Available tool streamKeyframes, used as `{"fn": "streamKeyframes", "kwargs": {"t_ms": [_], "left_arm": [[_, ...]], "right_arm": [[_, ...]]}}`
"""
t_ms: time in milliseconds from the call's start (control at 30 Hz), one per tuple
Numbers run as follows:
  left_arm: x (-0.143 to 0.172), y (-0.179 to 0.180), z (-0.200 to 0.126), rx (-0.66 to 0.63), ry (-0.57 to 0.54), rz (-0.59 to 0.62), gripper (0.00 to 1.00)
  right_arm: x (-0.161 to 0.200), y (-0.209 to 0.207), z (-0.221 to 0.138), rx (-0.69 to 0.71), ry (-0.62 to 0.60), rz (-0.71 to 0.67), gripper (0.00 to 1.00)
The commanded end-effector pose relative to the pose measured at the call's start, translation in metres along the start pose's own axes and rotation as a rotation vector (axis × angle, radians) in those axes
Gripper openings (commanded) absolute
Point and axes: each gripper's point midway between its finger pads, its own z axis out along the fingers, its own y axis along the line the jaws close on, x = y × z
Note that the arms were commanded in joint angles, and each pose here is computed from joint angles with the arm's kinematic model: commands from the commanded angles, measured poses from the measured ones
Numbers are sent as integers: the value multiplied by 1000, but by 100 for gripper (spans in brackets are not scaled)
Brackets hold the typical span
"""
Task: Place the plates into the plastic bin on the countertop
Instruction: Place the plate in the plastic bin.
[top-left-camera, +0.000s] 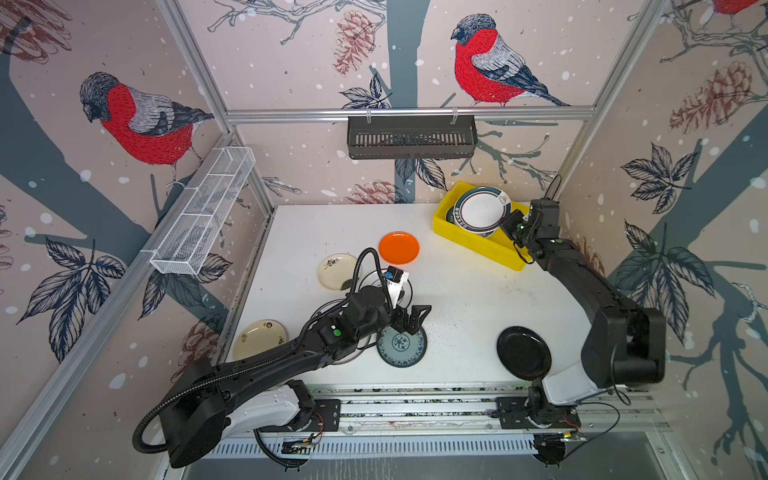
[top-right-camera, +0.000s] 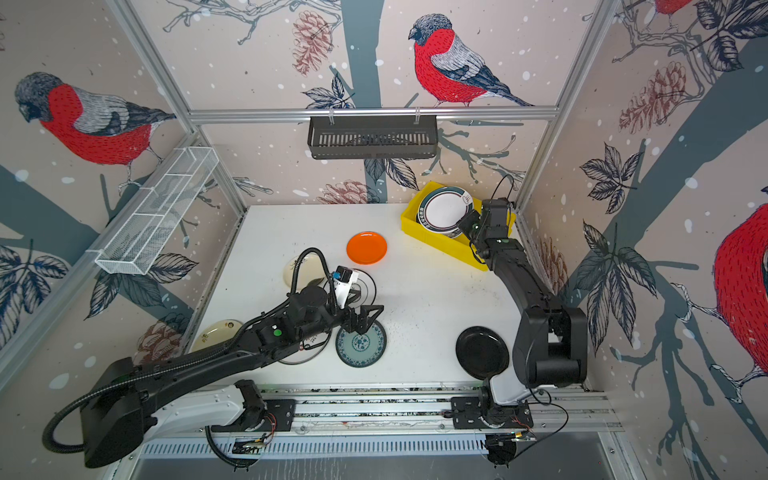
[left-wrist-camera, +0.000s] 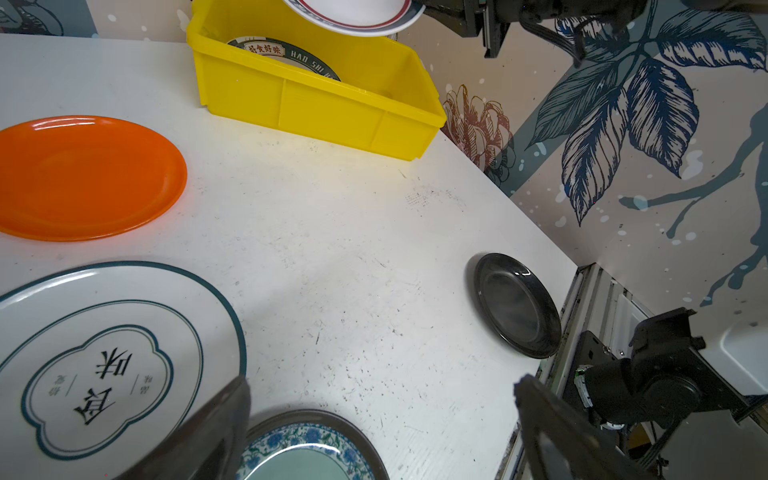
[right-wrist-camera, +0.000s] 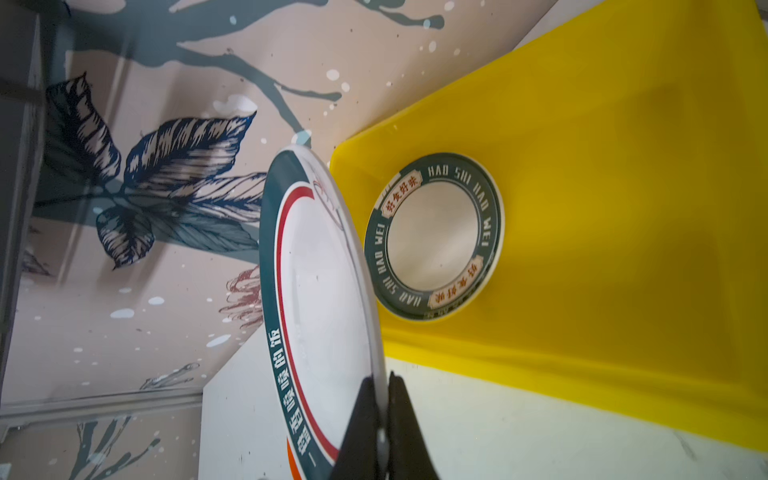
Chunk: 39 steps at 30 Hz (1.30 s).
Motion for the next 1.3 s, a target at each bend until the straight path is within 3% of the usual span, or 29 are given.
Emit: {"fn": "streamKeyframes", "kwargs": {"t_ms": [0, 267, 467, 667, 867, 1267], "left_arm": [[-12, -3, -1, 10, -49, 24, 98], [-15, 1, 0, -22, -55, 47, 98], [-21, 1, -2, -32, -62, 61, 98], [-27, 3, -3, -53, -81, 79, 98], [-28, 4, 0, -58, -84, 105, 98], [-26, 7, 3, -69, -66, 141, 98]], "right_arm": [[-20, 7, 19, -34, -26, -17, 0], [-22, -23, 86, 80, 21, -18, 0], [-24, -40, 120, 83, 25, 42, 0], [-19, -60, 148, 178, 53, 5, 0], [0, -66, 157, 256, 108, -32, 1], [27, -77, 143, 321, 142, -55, 1]]}}
